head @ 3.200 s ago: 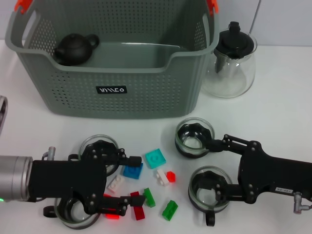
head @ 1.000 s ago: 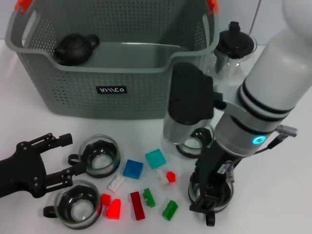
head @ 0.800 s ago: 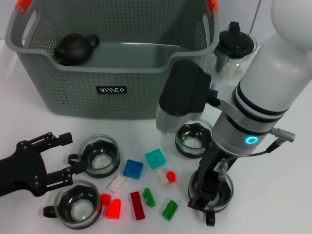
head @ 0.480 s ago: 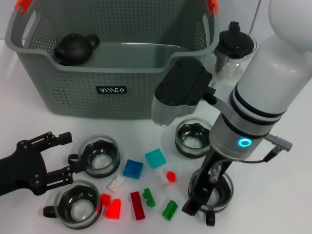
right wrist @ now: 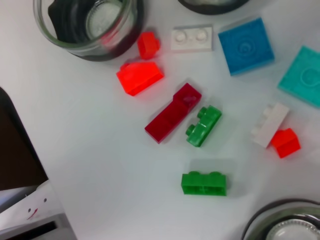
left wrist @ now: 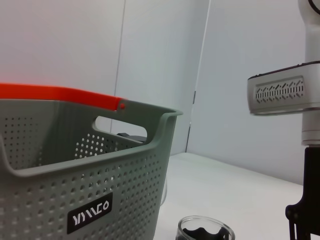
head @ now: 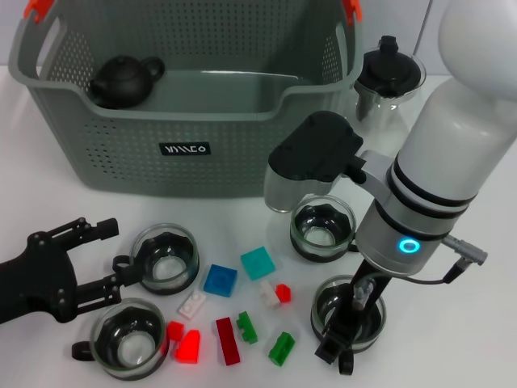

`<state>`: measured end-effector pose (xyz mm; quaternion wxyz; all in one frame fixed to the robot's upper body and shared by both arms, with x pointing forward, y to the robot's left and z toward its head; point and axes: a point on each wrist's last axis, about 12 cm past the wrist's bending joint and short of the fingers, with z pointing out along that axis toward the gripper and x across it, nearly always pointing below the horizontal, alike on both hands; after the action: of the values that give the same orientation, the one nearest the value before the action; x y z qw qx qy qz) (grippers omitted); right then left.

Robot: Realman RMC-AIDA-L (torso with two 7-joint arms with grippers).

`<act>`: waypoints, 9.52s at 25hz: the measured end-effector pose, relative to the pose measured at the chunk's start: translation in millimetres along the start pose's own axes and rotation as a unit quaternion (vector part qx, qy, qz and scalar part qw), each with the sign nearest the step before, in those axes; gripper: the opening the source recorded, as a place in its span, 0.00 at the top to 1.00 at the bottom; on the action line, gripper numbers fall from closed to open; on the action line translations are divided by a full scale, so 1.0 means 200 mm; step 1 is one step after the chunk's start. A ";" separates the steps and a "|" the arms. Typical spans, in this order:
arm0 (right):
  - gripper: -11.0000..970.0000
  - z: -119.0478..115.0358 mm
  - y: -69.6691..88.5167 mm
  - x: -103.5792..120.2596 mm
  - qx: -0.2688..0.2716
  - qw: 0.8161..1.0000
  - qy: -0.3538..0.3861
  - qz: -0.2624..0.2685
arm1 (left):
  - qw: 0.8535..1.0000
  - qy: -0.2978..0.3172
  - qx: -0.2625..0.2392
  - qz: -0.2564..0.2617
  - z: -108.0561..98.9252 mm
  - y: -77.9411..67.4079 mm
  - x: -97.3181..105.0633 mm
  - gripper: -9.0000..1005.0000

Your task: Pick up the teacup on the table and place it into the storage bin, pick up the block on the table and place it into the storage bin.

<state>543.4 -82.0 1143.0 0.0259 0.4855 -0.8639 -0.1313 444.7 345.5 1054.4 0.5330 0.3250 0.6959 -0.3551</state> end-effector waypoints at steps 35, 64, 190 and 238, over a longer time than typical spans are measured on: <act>0.91 -0.05 0.01 0.00 0.000 0.999 -0.020 -0.043 | 1.000 0.002 -0.005 0.001 0.03 0.01 0.01 0.22; 0.93 -0.93 -0.31 -0.18 0.015 0.857 -0.511 -0.061 | 1.000 -0.004 -0.003 -0.003 0.06 0.01 0.01 0.22; 0.49 -0.20 -0.24 -0.03 0.079 0.980 -0.070 -0.170 | 1.000 -0.011 -0.007 -0.024 0.11 0.00 0.04 0.22; 0.75 0.02 -0.24 0.00 0.065 0.983 -0.055 -0.165 | 1.000 -0.013 -0.005 -0.026 0.12 -0.01 0.04 0.22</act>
<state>583.5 -105.4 1126.9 -0.0752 0.6139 -0.7788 -0.1042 453.2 325.2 1042.9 0.5343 0.2998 0.6987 -0.3695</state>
